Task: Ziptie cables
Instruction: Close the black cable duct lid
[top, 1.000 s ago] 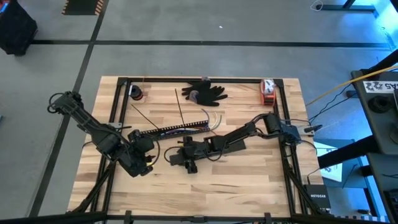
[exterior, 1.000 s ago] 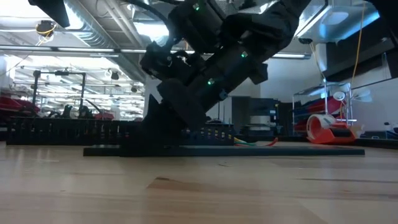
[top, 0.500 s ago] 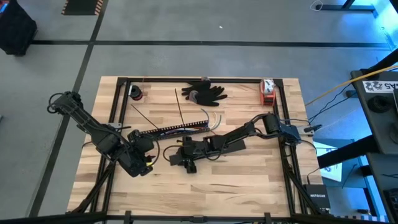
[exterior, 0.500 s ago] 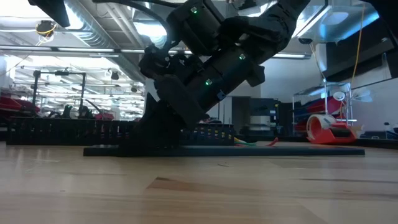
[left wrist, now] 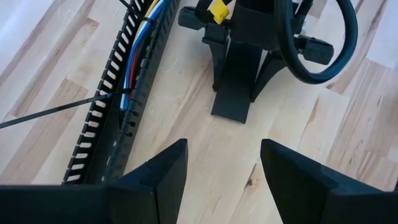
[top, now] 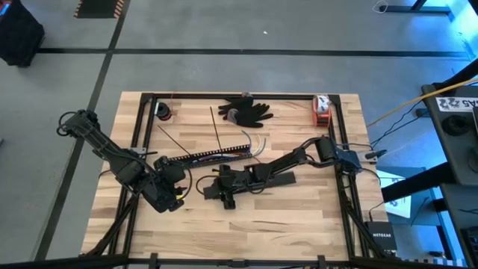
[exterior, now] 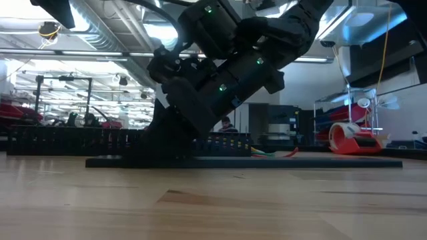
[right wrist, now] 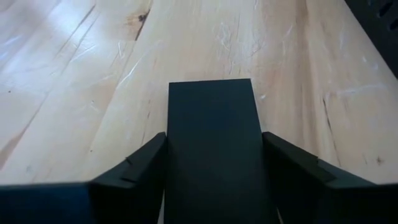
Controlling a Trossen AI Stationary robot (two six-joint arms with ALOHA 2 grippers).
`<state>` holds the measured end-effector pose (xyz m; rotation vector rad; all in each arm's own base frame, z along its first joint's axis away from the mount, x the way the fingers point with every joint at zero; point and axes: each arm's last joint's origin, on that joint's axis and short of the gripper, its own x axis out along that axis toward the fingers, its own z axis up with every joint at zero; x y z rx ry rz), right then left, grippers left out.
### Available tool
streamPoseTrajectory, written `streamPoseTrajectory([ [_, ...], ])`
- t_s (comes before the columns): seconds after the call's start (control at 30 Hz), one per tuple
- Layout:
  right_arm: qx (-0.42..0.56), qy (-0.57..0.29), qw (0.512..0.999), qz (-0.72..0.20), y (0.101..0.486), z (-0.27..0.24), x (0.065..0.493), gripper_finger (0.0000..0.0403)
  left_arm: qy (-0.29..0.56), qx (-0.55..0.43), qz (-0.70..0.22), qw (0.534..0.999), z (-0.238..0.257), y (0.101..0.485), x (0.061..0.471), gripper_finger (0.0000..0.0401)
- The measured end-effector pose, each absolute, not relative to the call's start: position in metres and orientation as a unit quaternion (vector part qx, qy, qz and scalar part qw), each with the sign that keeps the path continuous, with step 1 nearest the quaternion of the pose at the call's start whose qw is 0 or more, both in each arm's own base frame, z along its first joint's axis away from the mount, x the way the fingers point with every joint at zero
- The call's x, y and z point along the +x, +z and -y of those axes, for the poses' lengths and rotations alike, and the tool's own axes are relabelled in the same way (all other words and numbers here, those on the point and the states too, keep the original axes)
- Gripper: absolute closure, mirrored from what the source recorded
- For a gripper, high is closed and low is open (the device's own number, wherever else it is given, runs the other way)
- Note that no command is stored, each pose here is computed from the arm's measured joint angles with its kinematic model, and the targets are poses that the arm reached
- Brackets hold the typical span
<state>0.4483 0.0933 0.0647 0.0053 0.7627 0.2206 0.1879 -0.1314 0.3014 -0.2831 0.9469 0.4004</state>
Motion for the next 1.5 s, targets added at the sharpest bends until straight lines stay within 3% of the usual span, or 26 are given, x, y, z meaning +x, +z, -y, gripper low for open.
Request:
streamPoseTrajectory([
  [0.77,-0.007,0.048,0.95,-0.308,0.207,-0.063,0.424,0.0176,0.206,-0.086,-0.445,0.867,0.104,0.313,0.207,0.0205],
  [1.17,-0.008,0.022,0.948,-0.318,0.226,-0.017,0.416,0.0174,0.222,-0.095,-0.517,0.821,0.033,0.284,0.23,0.0226],
  [1.5,0.012,0.007,0.946,-0.324,0.225,0.017,0.415,0.0174,0.232,-0.087,-0.507,0.825,-0.01,0.259,0.239,0.024],
])
